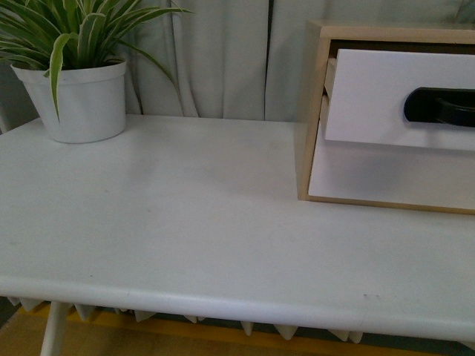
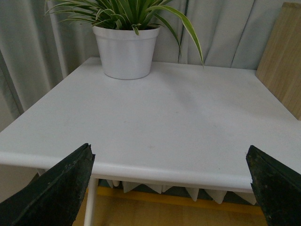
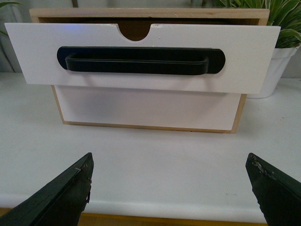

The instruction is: Close drawer sideways

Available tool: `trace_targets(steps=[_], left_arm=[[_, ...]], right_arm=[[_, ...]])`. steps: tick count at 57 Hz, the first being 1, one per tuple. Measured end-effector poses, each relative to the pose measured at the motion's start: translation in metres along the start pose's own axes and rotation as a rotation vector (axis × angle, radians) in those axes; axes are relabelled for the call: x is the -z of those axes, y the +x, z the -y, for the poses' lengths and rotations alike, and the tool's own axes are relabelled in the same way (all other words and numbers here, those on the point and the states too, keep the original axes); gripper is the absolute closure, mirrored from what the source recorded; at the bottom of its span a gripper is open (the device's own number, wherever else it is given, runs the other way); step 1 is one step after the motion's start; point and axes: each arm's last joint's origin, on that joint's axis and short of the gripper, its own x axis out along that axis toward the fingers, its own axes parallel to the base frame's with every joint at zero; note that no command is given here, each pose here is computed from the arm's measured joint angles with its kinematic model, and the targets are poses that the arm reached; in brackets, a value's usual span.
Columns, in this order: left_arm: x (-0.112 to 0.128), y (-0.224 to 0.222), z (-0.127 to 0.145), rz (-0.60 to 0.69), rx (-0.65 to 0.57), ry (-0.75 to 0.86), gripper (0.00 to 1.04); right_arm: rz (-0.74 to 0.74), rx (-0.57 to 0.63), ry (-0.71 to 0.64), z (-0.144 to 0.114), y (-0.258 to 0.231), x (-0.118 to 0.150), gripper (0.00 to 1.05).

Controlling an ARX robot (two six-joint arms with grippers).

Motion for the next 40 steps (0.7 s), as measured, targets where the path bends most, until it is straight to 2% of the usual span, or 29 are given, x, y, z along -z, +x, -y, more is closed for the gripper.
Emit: trace_targets(steps=[40], left_arm=[[0.0000, 0.0000, 0.0000, 0.000, 0.000, 0.000, 0.06]], right_arm=[[0.000, 0.000, 0.000, 0.0000, 0.0000, 0.0000, 0.09]])
